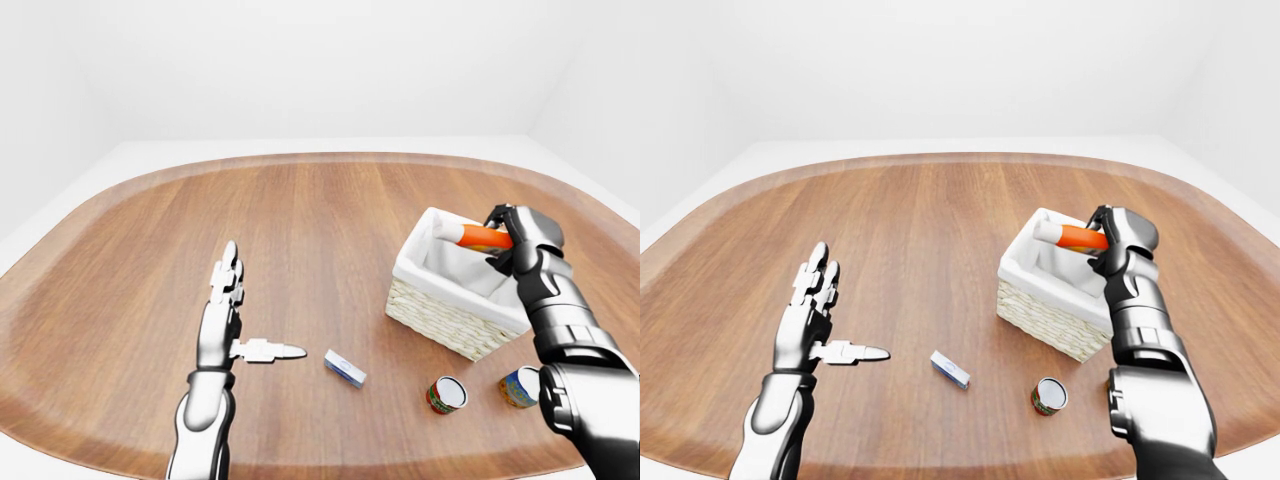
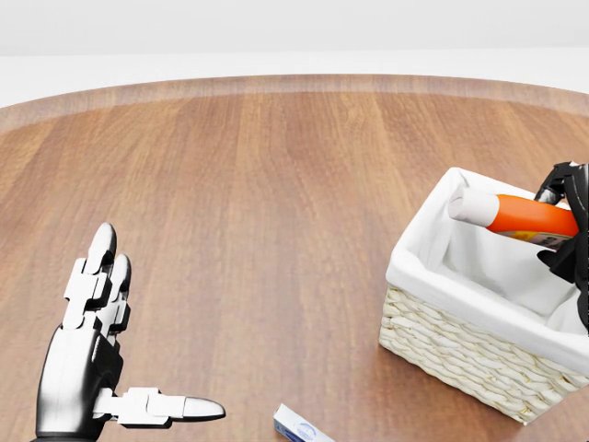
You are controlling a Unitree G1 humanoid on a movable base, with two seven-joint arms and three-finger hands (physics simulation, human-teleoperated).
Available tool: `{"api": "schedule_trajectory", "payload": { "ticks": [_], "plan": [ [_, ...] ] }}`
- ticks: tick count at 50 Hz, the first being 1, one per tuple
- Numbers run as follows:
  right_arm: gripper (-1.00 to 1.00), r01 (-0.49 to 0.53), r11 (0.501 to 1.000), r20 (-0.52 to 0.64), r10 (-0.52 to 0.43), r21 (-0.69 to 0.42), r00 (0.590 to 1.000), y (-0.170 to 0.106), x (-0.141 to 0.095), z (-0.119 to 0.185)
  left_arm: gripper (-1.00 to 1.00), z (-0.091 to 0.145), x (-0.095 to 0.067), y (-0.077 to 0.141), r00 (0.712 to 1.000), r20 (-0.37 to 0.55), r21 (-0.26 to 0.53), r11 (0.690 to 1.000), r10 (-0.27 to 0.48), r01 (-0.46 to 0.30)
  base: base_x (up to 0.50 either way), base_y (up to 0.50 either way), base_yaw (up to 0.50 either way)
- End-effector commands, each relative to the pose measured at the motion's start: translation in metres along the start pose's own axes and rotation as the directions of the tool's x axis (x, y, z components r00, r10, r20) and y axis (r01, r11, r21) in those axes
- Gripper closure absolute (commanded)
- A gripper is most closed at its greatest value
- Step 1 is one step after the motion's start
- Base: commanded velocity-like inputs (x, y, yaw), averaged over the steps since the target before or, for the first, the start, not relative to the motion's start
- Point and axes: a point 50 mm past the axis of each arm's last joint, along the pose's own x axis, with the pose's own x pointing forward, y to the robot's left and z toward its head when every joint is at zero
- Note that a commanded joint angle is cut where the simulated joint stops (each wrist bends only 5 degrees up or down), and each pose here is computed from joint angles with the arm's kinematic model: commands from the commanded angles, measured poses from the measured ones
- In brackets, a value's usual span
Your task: Pick up the ketchup, and put it in the basket.
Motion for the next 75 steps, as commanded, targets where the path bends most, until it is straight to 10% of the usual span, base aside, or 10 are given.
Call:
{"api": "schedule_trajectory", "payload": {
  "ticks": [1, 28, 37, 38, 39, 75],
  "plan": [
    [1.0, 0.013, 1.0, -0.033, -0.013, -0.001, 0.999, 0.006, 0.001, -0.003, -1.0, 0.001, 0.0, 0.0, 1.0, 0.001, -0.001, 1.0, 0.001, -0.001, 0.0, 0.0, 0.0],
    [1.0, -0.004, 1.0, -0.044, 0.004, 0.003, 0.999, 0.025, -0.002, -0.008, -1.0, 0.0, -0.001, 0.0, 1.0, 0.0, 0.001, 1.0, -0.001, 0.001, 0.0, 0.0, 0.0],
    [0.37, -0.007, 1.0, -0.047, 0.007, -0.004, 0.999, 0.029, -0.003, -0.009, -1.0, 0.001, -0.001, 0.0, 1.0, 0.001, 0.001, 1.0, -0.001, 0.001, 0.0, 0.0, 0.0],
    [-0.05, -0.007, 1.0, -0.047, 0.007, -0.003, 0.999, 0.029, -0.003, -0.009, -1.0, 0.001, -0.001, 0.001, 1.0, 0.001, 0.001, 1.0, -0.001, 0.001, 0.0, 0.0, 0.0],
    [-1.0, -0.006, 1.0, -0.049, 0.006, -0.001, 0.999, 0.029, -0.003, -0.008, -1.0, 0.001, 0.0, 0.001, 1.0, 0.0, 0.0, 1.0, 0.0, 0.0, 0.0, 0.0, 0.0],
    [-1.0, 0.141, 0.988, 0.156, -0.15, 0.069, 0.976, -0.046, -0.008, 0.03, -1.0, 0.001, -0.002, 0.0, 1.0, 0.001, 0.001, 1.0, -0.002, 0.002, 0.0, 0.0, 0.0]
  ]
}}
